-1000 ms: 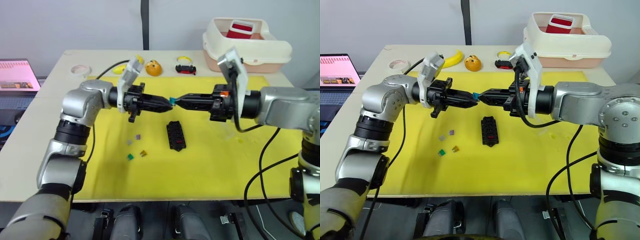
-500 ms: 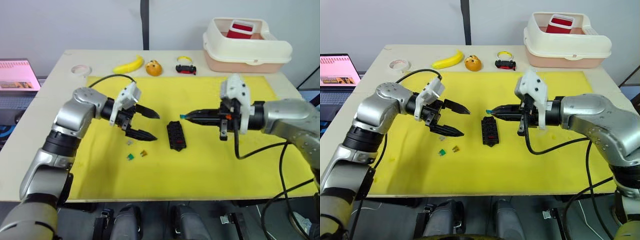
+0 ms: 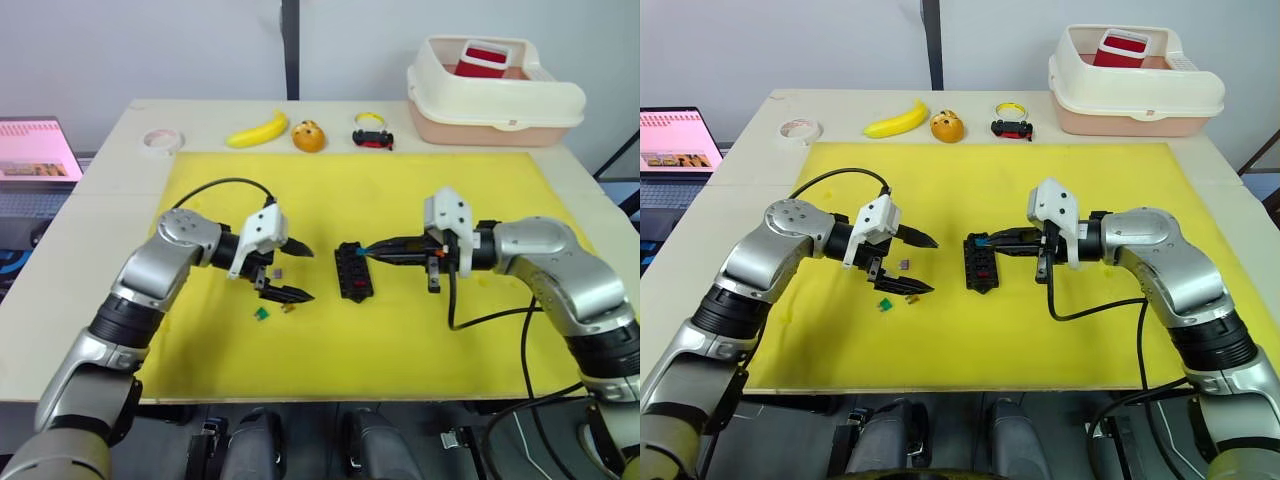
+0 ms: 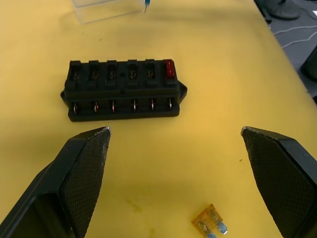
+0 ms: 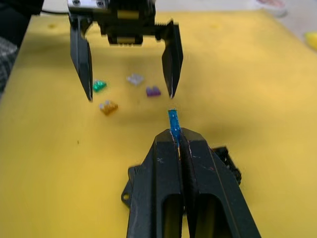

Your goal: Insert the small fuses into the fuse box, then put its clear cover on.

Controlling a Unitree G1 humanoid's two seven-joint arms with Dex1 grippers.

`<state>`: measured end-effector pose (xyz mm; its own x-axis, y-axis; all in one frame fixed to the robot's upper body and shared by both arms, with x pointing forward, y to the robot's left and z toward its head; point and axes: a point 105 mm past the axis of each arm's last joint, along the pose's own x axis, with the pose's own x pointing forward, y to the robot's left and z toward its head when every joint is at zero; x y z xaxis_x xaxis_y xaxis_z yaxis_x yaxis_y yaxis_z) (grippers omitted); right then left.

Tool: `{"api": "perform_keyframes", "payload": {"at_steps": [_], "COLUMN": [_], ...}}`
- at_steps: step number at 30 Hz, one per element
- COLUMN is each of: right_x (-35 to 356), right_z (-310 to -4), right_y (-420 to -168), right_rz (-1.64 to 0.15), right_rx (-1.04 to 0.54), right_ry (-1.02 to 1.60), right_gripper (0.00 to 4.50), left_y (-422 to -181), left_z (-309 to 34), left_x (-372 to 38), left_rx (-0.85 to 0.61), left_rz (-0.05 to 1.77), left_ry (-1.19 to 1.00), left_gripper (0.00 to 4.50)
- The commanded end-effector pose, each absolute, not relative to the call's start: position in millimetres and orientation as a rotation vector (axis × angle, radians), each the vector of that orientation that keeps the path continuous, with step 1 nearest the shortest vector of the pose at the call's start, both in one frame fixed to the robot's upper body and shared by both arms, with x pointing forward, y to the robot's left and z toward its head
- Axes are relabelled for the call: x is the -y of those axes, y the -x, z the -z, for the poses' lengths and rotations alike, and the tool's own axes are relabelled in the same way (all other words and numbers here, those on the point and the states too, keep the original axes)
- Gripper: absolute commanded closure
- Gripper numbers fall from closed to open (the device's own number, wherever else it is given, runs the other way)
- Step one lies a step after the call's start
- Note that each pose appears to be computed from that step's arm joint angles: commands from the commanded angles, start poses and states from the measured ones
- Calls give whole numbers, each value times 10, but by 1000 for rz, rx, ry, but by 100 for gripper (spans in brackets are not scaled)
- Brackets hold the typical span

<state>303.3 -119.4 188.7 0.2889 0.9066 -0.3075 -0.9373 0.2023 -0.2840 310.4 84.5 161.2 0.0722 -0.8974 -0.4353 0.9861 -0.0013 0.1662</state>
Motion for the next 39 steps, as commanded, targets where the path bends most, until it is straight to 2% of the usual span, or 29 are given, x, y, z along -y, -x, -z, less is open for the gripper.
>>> {"api": "perform_keyframes", "payload": {"at_steps": [1,23,39], "right_x": [1196,1193,1163], "right_z": [-1900,-1620,-1570], "right_y": [-3047,-3100,-3178], "right_rz": [-1319,-1379,-1369], "right_rx": [-47,-99,-100], "right_ry": [493,511,558], "right_gripper": [450,450,450], "left_y": [-3066,-3069,-3064], "left_z": [-1671,-1588,-1567], "left_x": [-788,-767,-793], "left_rx": [-190,-213,-217], "left_rz": [1504,1504,1493], "left_ry": [-499,-523,-540], "left_gripper": [7,7,7]}}
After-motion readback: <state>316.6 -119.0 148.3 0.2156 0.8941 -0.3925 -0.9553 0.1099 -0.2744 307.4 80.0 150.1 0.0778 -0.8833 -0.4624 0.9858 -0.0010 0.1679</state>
